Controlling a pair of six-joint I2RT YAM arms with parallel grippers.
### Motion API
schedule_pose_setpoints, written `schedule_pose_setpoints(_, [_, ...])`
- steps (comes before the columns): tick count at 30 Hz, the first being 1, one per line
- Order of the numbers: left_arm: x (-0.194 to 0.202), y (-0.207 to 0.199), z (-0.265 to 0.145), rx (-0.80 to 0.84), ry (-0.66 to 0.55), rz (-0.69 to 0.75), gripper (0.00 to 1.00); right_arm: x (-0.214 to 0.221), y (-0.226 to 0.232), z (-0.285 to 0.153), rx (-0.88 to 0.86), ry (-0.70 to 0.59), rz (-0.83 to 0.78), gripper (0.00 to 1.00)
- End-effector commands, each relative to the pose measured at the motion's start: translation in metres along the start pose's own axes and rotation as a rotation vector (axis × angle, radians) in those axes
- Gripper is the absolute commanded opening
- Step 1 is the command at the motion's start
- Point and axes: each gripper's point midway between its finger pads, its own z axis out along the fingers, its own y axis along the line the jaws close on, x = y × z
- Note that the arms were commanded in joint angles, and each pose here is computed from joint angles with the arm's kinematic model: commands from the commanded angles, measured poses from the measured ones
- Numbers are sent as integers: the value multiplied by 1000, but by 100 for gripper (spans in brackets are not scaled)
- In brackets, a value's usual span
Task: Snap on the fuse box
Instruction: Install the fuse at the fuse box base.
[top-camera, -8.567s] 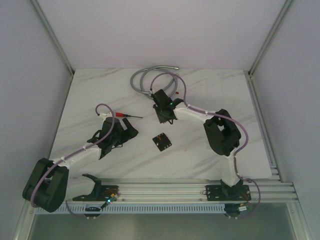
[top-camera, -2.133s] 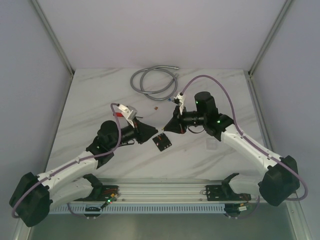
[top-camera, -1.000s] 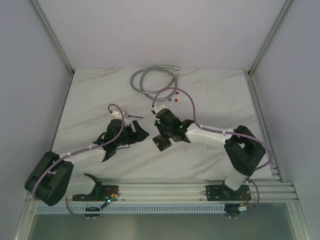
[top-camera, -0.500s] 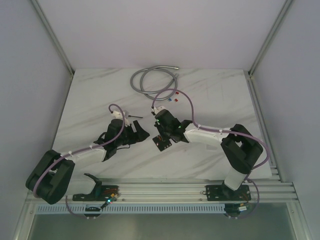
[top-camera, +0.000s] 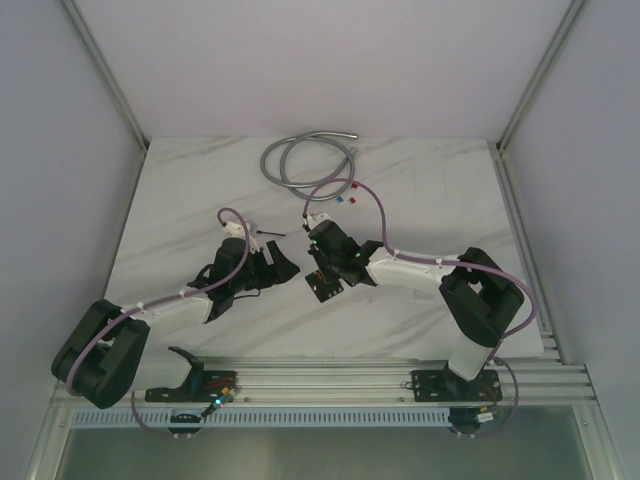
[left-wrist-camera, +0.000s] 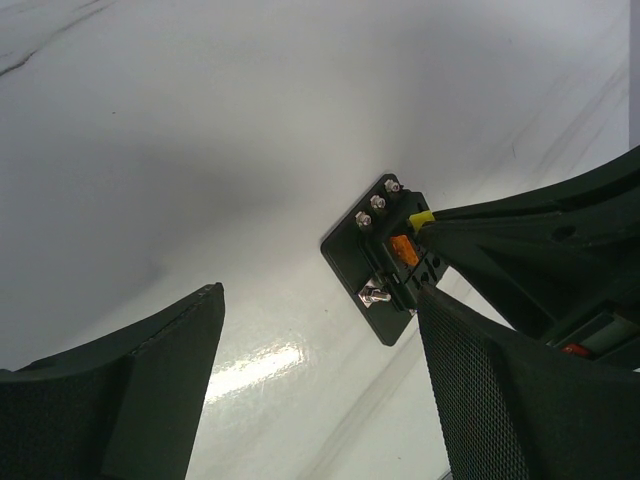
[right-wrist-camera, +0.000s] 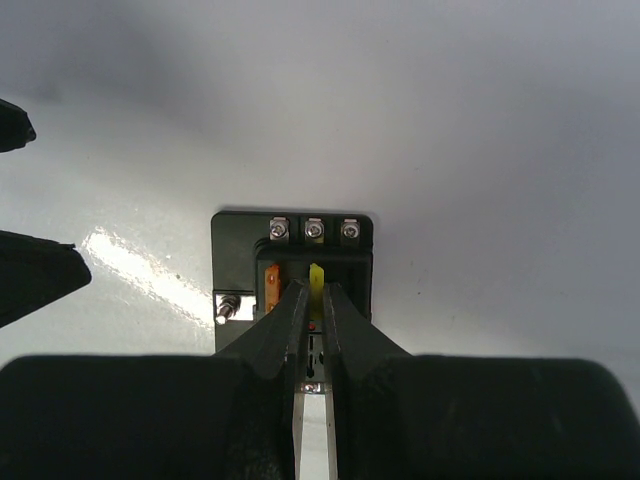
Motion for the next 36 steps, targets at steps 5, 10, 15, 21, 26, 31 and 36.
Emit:
schedule_pose_setpoints(5, [-11, -13, 2, 41, -22, -6, 87, -5, 2, 5, 24, -12, 1, 5])
schedule_pose_setpoints(10, [-12, -14, 1, 44, -24, -7, 87, -4, 4, 4, 22, -11, 7, 13])
schedule_pose_setpoints(15, [-13, -15, 1, 47, -28, -8, 87, -5, 4, 0, 22, -21, 13, 22])
schedule_pose_setpoints(21, [-12, -15, -1, 51, -27, -11, 87, -6, 3, -4, 21, -28, 15, 27])
schedule_pose_setpoints(26, [-13, -16, -3, 53, -32, -10, 87, -12, 4, -9, 16, -48, 16, 29])
schedule_pose_setpoints(31, [-14, -15, -5, 47, -39, -8, 87, -22, 3, -17, 17, -61, -5, 32])
schedule_pose_setpoints(36, [-14, -15, -5, 47, -35, -7, 87, -21, 5, -20, -38, 1, -51, 27])
